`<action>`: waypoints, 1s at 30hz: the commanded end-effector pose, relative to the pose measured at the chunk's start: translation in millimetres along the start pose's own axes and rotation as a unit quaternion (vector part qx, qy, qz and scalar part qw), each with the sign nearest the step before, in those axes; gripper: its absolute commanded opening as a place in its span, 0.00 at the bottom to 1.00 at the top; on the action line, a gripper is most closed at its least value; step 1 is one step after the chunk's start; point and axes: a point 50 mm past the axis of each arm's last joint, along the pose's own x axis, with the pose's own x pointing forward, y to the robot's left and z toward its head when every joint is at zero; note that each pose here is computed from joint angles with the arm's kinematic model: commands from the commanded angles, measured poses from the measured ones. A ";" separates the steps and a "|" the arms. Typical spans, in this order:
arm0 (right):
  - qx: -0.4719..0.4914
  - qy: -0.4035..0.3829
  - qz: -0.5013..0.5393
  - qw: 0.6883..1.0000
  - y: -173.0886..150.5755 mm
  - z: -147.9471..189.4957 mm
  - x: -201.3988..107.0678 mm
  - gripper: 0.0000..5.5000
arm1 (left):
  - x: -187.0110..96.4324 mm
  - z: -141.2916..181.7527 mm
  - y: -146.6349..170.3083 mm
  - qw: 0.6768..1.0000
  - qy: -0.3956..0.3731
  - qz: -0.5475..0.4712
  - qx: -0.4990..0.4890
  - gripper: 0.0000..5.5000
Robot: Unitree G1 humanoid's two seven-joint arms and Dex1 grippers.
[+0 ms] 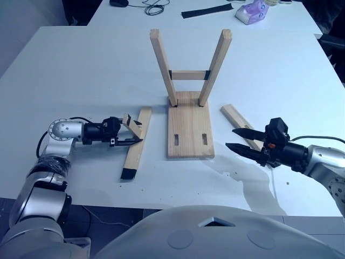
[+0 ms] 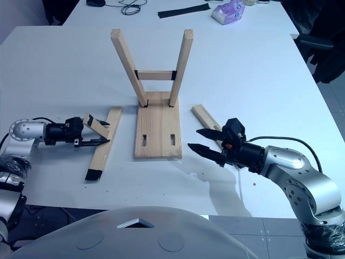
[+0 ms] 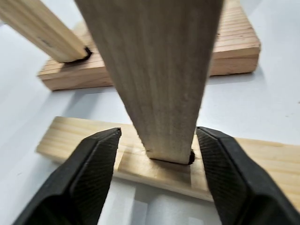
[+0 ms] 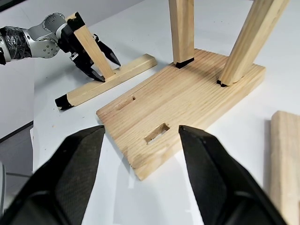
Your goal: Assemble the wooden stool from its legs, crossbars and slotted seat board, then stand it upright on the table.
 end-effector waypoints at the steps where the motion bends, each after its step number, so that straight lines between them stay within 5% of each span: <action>1: -0.010 0.008 -0.008 1.000 -6.1 3.4 -1.2 0.53 | 14.1 -22.9 -19.6 0.998 0.029 -0.011 -0.058 0.65; 13: -0.017 -0.005 -0.013 1.000 -8.7 5.0 1.4 0.53 | 12.7 50.1 28.9 0.990 -0.128 0.030 -0.058 0.65; 30: -0.021 -0.021 -0.018 0.999 -5.5 5.7 4.3 0.53 | -0.5 121.5 42.2 0.975 -0.207 0.034 -0.076 0.69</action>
